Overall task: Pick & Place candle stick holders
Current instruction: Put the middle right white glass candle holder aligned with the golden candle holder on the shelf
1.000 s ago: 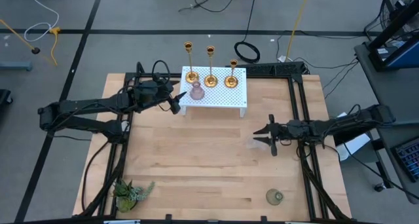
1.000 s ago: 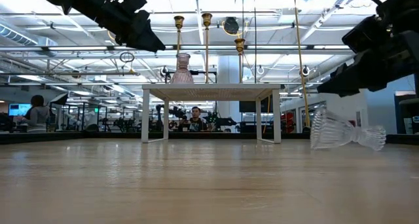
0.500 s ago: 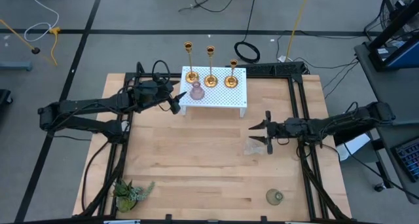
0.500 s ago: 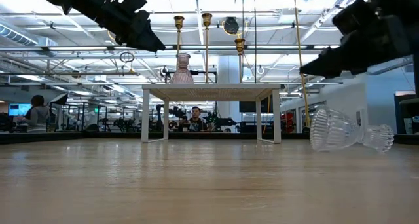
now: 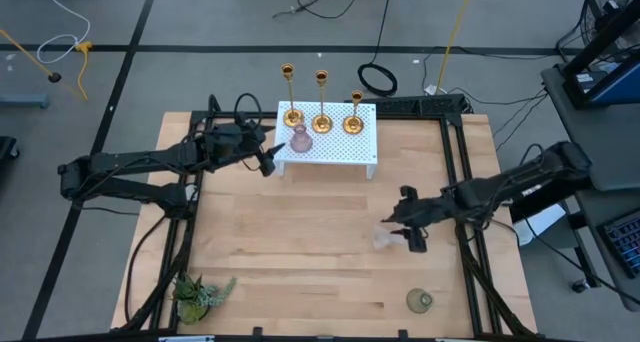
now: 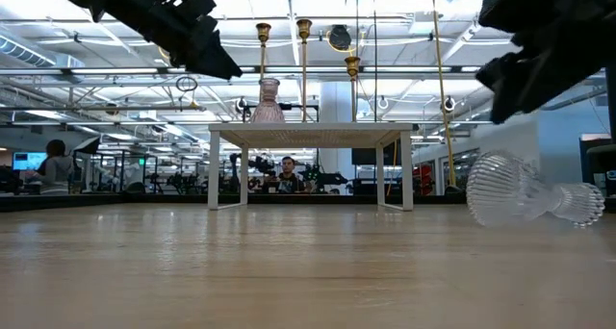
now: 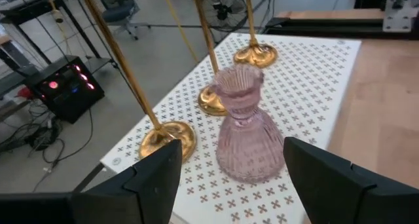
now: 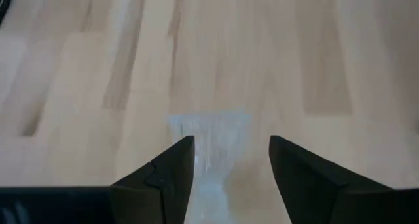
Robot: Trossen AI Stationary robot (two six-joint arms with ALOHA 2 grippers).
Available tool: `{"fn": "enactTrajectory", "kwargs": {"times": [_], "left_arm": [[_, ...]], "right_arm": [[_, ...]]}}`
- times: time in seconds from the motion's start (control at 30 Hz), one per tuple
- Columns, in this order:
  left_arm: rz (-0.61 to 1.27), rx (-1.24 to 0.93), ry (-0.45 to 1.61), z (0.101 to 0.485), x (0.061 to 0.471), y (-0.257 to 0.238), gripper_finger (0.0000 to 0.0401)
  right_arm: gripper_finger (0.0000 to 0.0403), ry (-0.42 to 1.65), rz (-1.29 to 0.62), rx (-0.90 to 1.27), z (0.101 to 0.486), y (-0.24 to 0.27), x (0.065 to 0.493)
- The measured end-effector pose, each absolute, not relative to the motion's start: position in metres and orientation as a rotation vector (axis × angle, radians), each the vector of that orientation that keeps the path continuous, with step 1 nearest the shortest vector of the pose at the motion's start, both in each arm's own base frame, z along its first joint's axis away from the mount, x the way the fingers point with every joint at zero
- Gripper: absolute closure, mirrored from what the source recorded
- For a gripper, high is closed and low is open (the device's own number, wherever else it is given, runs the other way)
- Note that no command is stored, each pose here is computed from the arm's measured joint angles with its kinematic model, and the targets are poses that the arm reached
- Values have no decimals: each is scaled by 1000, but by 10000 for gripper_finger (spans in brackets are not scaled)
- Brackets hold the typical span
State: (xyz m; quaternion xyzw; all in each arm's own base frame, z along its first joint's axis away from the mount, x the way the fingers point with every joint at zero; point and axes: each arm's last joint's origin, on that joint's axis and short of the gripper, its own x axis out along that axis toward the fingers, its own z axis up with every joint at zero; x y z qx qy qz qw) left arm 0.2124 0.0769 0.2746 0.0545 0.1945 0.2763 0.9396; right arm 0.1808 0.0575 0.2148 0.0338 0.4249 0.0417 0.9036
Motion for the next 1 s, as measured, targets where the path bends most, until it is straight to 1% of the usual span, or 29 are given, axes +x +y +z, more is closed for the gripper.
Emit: {"fn": "enactTrajectory", "kwargs": {"times": [0.1,0.27,0.57,0.73,1.0], "left_arm": [[546,105,397,274,213,76,130],[545,96,395,274,213,76,130],[546,93,394,274,213,76,130],[547,86,392,274,213,76,130],[547,86,392,274,213,76,130]], "right_arm": [[214,950,53,153,213,64,177],[214,1029,27,202,190,75,177],[215,1138,99,183,164,88,189],[216,1186,115,118,150,91,194],[221,1186,153,45,136,94,204]]}}
